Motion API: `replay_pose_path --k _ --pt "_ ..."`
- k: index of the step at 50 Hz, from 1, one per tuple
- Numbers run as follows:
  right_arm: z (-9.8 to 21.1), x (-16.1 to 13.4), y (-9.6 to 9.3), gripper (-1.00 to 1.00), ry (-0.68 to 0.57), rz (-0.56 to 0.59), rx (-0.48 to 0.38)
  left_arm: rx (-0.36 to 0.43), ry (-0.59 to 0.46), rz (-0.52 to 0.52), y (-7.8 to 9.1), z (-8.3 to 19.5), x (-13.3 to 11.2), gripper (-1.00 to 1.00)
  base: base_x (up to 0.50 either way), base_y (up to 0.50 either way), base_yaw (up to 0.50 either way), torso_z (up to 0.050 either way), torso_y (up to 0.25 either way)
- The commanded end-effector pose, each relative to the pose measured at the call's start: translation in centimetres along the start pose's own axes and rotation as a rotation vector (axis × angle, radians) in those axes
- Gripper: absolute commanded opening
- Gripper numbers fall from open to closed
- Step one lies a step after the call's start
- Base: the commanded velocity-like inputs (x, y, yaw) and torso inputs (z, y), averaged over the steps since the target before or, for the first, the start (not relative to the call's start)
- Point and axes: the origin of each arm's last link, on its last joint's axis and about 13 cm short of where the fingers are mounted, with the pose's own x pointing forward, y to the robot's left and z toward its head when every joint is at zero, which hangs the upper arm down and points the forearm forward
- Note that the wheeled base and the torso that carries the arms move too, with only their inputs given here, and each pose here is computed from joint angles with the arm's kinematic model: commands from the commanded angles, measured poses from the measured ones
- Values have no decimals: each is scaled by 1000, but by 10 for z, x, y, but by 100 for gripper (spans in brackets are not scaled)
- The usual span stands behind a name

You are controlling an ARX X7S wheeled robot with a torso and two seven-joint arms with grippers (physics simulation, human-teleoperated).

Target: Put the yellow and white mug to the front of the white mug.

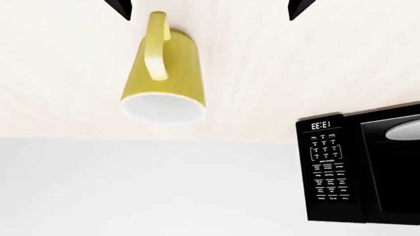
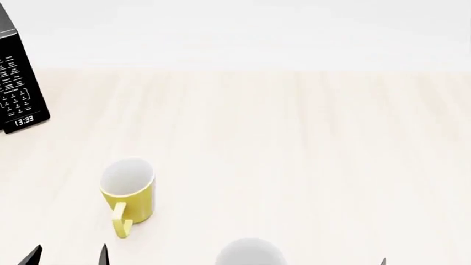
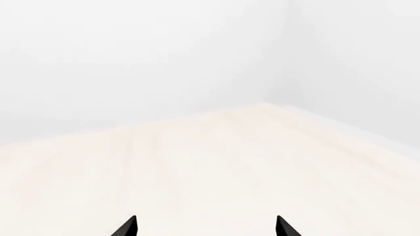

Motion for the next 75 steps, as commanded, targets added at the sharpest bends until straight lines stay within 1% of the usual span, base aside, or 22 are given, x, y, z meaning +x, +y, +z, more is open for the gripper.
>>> replay_pose_path --k 1,13,20,25,28,35,42,48,52,56,59,67,70,75 --pt "-1 -1 0 100 27 -39 -18 0 6 3 1 -1 0 100 0 0 0 0 0" --pt "3 -4 0 100 19 -31 -18 0 6 3 0 -1 -1 100 0 0 0 0 0" --pt "2 -5 1 100 12 -26 -20 -3 5 14 -1 4 5 100 0 0 0 0 0" --pt "0 -4 0 100 21 -28 -16 4 14 5 -8 7 14 100 0 0 0 0 0" --pt "-2 -4 0 100 24 -26 -14 30 25 15 -12 5 19 100 0 0 0 0 0" --pt "-5 -2 0 100 35 -25 -6 42 28 5 -23 7 23 100 0 0 0 0 0" --pt "-6 -3 -1 100 38 -22 6 40 40 22 -29 4 34 100 0 0 0 0 0" --pt "-9 -2 -1 100 47 -17 9 50 70 37 -35 -1 46 100 0 0 0 0 0" --pt "-9 -2 -2 100 47 -16 11 58 80 54 -35 -3 55 100 0 0 0 0 0" --pt "-9 -2 -2 100 47 -16 12 57 96 52 -37 -3 62 100 0 0 0 0 0" --pt "-8 -2 -1 100 45 -15 11 33 112 49 -38 -4 66 100 0 0 0 0 0" --pt "-9 -2 -1 100 49 -15 12 35 136 43 -46 -6 77 100 0 0 0 0 0" --pt "-8 -2 -1 100 47 -14 13 35 139 37 -48 -6 78 100 0 0 0 0 0" --pt "-8 -3 -2 100 46 -16 14 14 142 21 -50 -4 75 100 0 0 0 0 0"
